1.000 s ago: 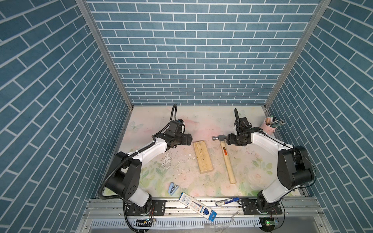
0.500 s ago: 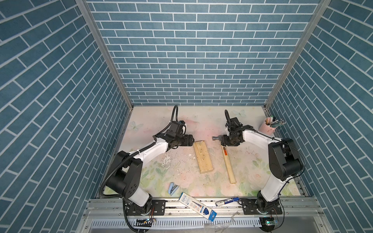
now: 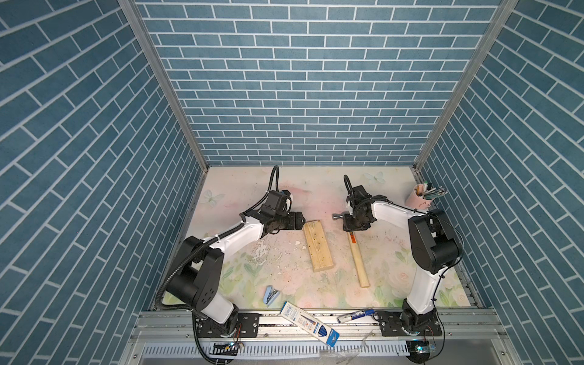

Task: Use a claw hammer to pull out a nail
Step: Pick up the hammer at the center of the board.

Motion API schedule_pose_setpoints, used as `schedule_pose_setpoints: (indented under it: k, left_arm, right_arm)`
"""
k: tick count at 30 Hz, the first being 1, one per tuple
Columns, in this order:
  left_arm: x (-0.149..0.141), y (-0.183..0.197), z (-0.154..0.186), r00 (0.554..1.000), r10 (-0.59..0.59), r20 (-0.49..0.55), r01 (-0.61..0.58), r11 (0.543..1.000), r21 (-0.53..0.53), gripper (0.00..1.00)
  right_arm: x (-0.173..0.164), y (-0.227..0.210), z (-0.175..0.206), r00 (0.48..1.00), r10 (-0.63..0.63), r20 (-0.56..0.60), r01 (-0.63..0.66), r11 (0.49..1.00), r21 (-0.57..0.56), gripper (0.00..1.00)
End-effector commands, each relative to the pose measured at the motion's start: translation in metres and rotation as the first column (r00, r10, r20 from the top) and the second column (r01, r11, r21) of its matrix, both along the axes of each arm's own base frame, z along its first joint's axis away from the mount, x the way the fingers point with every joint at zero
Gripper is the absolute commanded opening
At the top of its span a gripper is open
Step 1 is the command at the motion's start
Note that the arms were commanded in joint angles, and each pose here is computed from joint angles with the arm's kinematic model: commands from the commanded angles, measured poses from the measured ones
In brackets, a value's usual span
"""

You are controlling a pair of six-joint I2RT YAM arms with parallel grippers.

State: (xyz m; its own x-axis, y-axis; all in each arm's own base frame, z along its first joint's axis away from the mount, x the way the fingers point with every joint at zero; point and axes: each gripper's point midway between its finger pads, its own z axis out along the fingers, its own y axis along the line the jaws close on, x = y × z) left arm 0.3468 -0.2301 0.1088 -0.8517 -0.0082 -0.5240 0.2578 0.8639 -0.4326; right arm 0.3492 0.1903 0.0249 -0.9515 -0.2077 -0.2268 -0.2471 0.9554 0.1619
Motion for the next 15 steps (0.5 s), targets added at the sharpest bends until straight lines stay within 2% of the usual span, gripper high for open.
schedule_pose_setpoints:
  k: [1, 7, 15]
  left_arm:
    - [-0.004, 0.000, -0.005, 1.000, 0.002, -0.015, -0.002, 1.000, 0.004, 0.82]
    - [-0.004, 0.000, -0.003, 1.000, 0.001, -0.014, -0.001, 1.000, 0.004, 0.82]
    - [-0.003, 0.002, 0.006, 1.000, 0.008, -0.002, -0.008, 1.000, 0.009, 0.82]
  right_arm:
    - [-0.005, -0.002, -0.005, 0.999, 0.036, -0.026, -0.037, 0.999, -0.038, 0.48]
    - [-0.006, -0.005, -0.014, 0.999, 0.043, -0.033, -0.045, 0.996, -0.075, 0.44]
    - [-0.006, -0.007, -0.020, 0.998, 0.052, -0.028, -0.055, 0.991, -0.122, 0.24]
